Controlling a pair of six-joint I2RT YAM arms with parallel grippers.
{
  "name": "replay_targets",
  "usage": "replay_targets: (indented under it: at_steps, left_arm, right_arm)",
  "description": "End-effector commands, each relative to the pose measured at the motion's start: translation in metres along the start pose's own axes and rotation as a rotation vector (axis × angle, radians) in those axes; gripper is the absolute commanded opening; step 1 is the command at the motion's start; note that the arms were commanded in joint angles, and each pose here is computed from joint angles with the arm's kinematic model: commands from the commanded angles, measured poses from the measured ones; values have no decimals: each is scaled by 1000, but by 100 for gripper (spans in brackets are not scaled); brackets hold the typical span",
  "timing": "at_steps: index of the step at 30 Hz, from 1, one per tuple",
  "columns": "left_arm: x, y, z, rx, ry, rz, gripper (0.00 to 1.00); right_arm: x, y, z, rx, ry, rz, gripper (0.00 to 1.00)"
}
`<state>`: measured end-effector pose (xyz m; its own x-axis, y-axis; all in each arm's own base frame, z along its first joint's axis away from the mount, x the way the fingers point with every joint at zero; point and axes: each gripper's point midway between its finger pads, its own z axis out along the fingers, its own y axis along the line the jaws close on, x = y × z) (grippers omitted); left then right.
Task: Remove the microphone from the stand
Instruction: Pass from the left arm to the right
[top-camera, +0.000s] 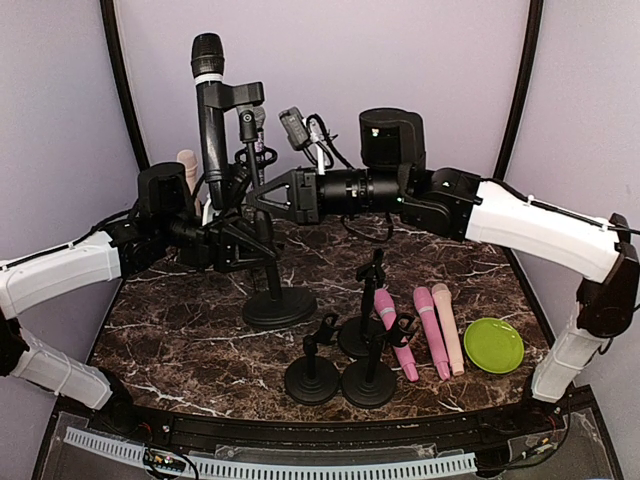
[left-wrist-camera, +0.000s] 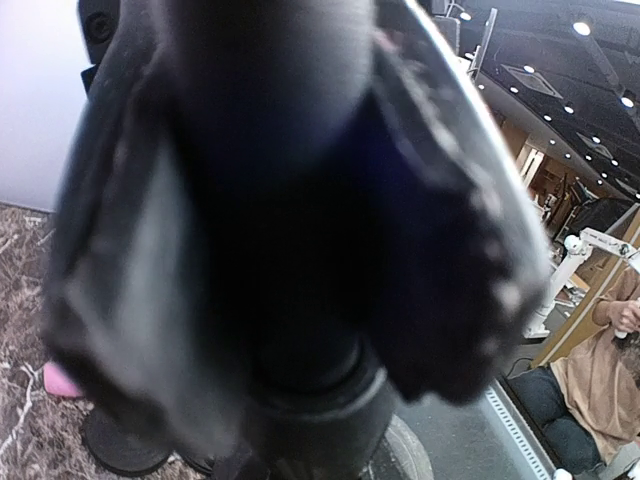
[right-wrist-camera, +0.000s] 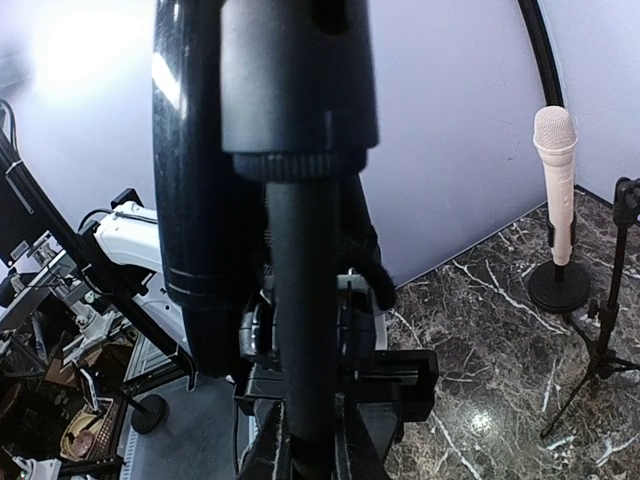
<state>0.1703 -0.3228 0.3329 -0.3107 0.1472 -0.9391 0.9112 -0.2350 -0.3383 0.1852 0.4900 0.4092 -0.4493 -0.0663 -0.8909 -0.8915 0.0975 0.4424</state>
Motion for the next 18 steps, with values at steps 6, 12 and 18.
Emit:
replay_targets:
  at_steps: [6, 12, 18]
  left_arm:
    - [-20, -4, -2, -44, -55, 119, 30]
    - [-17, 13, -3, -125, -71, 95, 68]
    - [-10, 32, -1, -177, -60, 44, 80]
  right_arm:
    - [-31, 25, -26, -11, -150, -40, 0]
    - [-44, 33, -51, 11, -239, -72, 0]
    - [-54, 40, -64, 17, -312, -95, 0]
